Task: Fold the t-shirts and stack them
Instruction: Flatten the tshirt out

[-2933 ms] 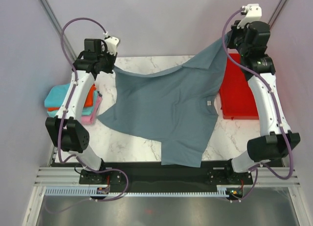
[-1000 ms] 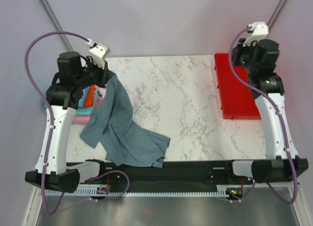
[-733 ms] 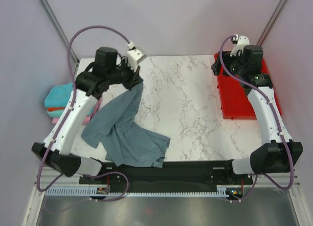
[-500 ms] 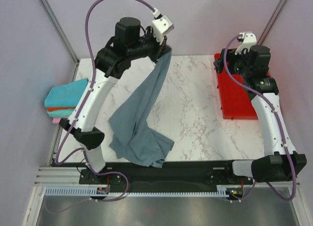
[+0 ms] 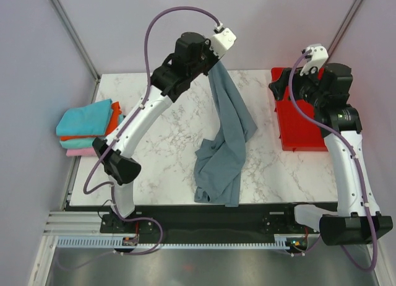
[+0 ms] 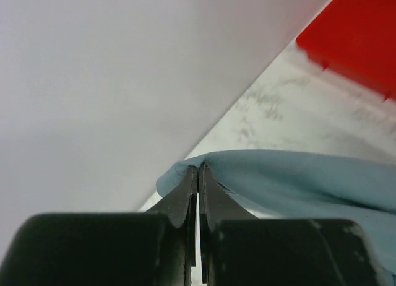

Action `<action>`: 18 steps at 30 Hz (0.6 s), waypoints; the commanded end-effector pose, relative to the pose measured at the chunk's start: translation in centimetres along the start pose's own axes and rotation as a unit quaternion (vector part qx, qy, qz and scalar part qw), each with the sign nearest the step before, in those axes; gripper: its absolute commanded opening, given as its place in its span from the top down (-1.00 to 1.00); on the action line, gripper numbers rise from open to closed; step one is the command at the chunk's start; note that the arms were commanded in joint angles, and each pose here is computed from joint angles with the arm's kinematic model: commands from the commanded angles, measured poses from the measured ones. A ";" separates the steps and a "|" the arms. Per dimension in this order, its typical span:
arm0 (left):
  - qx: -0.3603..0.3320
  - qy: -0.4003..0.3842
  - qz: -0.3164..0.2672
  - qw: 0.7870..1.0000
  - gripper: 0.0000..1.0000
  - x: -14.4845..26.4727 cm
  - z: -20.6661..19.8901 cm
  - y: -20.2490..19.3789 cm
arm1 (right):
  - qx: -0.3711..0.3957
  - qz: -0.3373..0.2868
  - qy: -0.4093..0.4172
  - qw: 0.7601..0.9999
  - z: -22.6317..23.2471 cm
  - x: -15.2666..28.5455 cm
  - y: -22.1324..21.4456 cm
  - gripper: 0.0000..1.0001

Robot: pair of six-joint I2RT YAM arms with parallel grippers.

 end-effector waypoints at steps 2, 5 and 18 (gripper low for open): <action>-0.015 0.067 0.104 0.992 0.96 -1.6 2.3 -6.2 | 0.000 0.037 0.133 0.990 4.0 1.8 -1.4 -0.68; -0.010 0.066 0.161 0.985 0.96 -2.2 2.4 -10.4 | -0.045 0.099 0.246 0.963 7.4 2.4 -4.1 -0.67; 0.031 0.131 0.359 0.924 0.96 -0.7 5.8 -24.7 | 0.038 0.306 0.341 0.888 11.7 -3.6 -15.2 -0.64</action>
Point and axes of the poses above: each gripper's point midway between its finger pads, its own x axis back along the fingers, its own z axis along the line the jaws close on, y = z × x, the point moved 3 cm from there along x, back along the fingers, and after that the axes turned 2 degrees about -x, right-handed, at the moved point
